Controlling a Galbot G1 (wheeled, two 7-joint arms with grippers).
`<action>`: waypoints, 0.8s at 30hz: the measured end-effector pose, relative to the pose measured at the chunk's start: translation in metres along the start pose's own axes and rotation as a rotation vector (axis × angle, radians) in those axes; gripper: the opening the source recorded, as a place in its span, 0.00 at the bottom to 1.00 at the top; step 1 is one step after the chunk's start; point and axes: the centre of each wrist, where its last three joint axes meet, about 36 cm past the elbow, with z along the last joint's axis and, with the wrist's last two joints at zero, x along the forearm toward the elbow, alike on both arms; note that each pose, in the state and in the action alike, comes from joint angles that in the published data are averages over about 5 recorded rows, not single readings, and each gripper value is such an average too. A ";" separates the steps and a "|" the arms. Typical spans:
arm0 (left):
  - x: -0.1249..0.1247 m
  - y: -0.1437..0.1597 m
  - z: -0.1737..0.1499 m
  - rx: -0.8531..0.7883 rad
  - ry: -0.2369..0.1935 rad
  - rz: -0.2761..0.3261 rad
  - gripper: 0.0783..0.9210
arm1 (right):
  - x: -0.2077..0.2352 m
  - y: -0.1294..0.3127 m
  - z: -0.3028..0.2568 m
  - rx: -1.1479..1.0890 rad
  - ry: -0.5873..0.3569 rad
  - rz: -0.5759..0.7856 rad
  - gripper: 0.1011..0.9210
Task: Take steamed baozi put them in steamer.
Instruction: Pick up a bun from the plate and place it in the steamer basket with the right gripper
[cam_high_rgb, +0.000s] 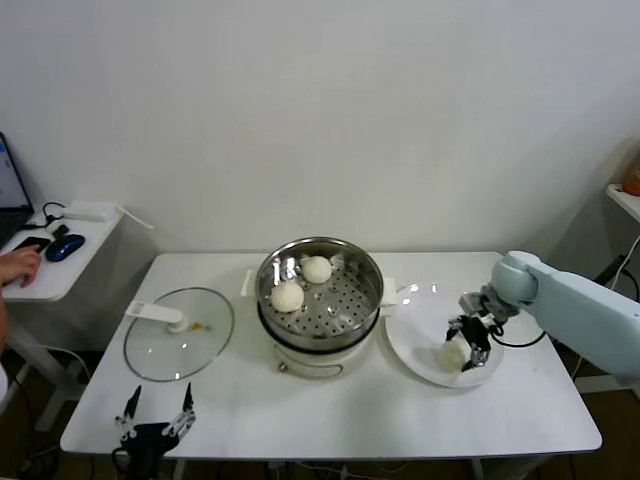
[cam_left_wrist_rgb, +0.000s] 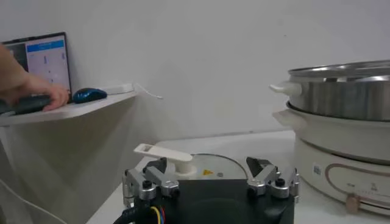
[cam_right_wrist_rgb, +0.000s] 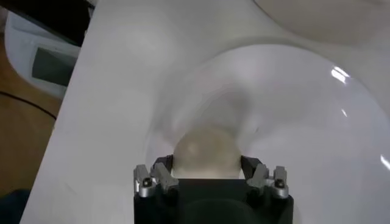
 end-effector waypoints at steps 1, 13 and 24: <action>0.000 0.000 0.000 0.000 0.000 0.000 0.88 | 0.004 0.000 -0.002 0.011 0.000 0.001 0.76; 0.000 -0.002 0.000 0.001 -0.002 0.005 0.88 | 0.097 -0.005 -0.055 0.302 0.033 0.083 0.76; 0.004 -0.003 -0.003 -0.004 -0.005 0.014 0.88 | 0.191 0.001 -0.152 0.771 0.181 0.222 0.76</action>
